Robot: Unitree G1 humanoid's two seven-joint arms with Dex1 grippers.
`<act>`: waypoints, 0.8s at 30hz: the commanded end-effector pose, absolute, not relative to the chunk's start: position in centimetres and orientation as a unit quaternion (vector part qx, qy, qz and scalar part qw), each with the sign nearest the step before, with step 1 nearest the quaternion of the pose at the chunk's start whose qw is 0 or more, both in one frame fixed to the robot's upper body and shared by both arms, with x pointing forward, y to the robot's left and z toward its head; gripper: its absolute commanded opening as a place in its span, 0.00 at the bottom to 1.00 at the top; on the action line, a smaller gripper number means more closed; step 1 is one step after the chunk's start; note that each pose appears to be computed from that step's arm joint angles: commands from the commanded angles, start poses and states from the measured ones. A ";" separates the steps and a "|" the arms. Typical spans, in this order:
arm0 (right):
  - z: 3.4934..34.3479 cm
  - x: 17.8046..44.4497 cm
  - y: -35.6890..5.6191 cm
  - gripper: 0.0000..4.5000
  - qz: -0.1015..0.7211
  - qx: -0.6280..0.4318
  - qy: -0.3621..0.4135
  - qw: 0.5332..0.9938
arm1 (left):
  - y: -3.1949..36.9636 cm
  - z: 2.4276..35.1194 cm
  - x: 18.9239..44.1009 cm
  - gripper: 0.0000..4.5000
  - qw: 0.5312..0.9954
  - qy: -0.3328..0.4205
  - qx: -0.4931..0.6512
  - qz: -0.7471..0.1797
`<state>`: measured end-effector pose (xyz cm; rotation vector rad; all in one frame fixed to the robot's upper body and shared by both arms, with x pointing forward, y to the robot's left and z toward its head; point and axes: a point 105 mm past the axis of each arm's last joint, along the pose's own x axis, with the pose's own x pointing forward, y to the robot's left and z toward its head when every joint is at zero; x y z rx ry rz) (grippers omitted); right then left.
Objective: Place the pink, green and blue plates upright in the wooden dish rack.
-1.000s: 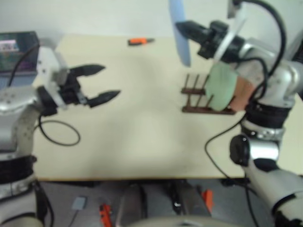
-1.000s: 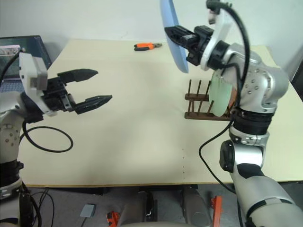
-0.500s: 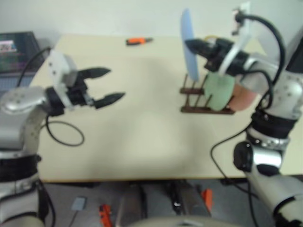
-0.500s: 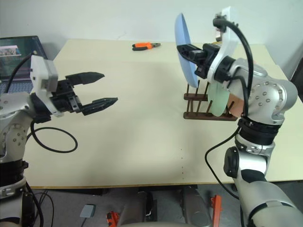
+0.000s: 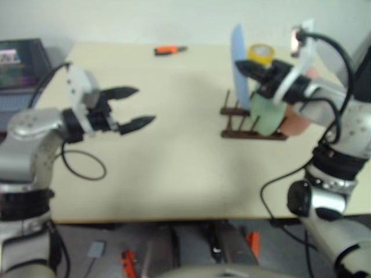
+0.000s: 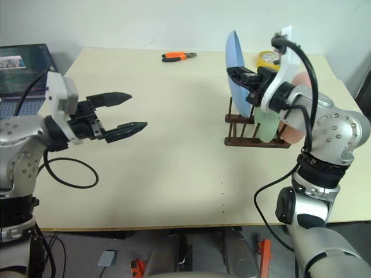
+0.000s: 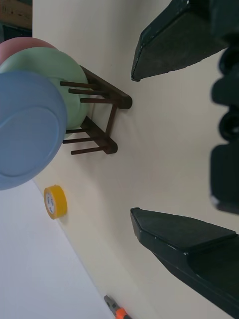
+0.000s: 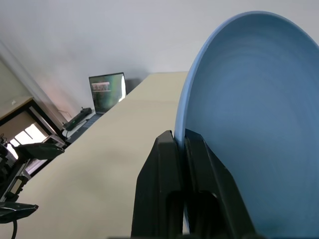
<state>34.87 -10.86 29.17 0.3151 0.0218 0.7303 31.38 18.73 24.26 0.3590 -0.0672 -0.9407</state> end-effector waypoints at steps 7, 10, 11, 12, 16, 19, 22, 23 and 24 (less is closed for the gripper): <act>30.6 33.7 -11.1 0.00 0.369 0.162 -0.023 0.915 | 18.4 25.3 31.2 1.00 0.870 -0.055 0.187 -0.452; 30.7 33.6 -11.1 0.00 0.373 0.172 -0.023 0.911 | 18.4 25.2 31.3 1.00 0.872 -0.053 0.186 -0.450; 30.7 33.6 -11.1 0.00 0.375 0.176 -0.024 0.910 | 18.5 25.2 31.3 1.00 0.872 -0.053 0.186 -0.450; 30.7 33.6 -11.1 0.00 0.376 0.179 -0.024 0.909 | 18.5 25.2 31.3 1.00 0.872 -0.052 0.185 -0.449; 30.5 33.5 -11.1 0.00 0.375 0.192 -0.021 0.907 | 18.5 25.1 31.3 1.00 0.873 -0.050 0.185 -0.449; 30.0 33.6 -11.3 0.00 0.369 0.206 -0.016 0.906 | 18.6 25.0 31.4 1.00 0.873 -0.048 0.185 -0.449; 29.5 33.7 -11.4 0.00 0.363 0.218 -0.010 0.906 | 18.6 25.0 31.4 1.00 0.873 -0.046 0.185 -0.449; 29.3 33.7 -11.4 0.00 0.361 0.222 -0.008 0.906 | 18.6 25.0 31.4 1.00 0.873 -0.045 0.186 -0.449; 29.2 33.8 -11.4 0.00 0.360 0.225 -0.007 0.906 | 18.6 25.0 31.4 1.00 0.873 -0.045 0.186 -0.448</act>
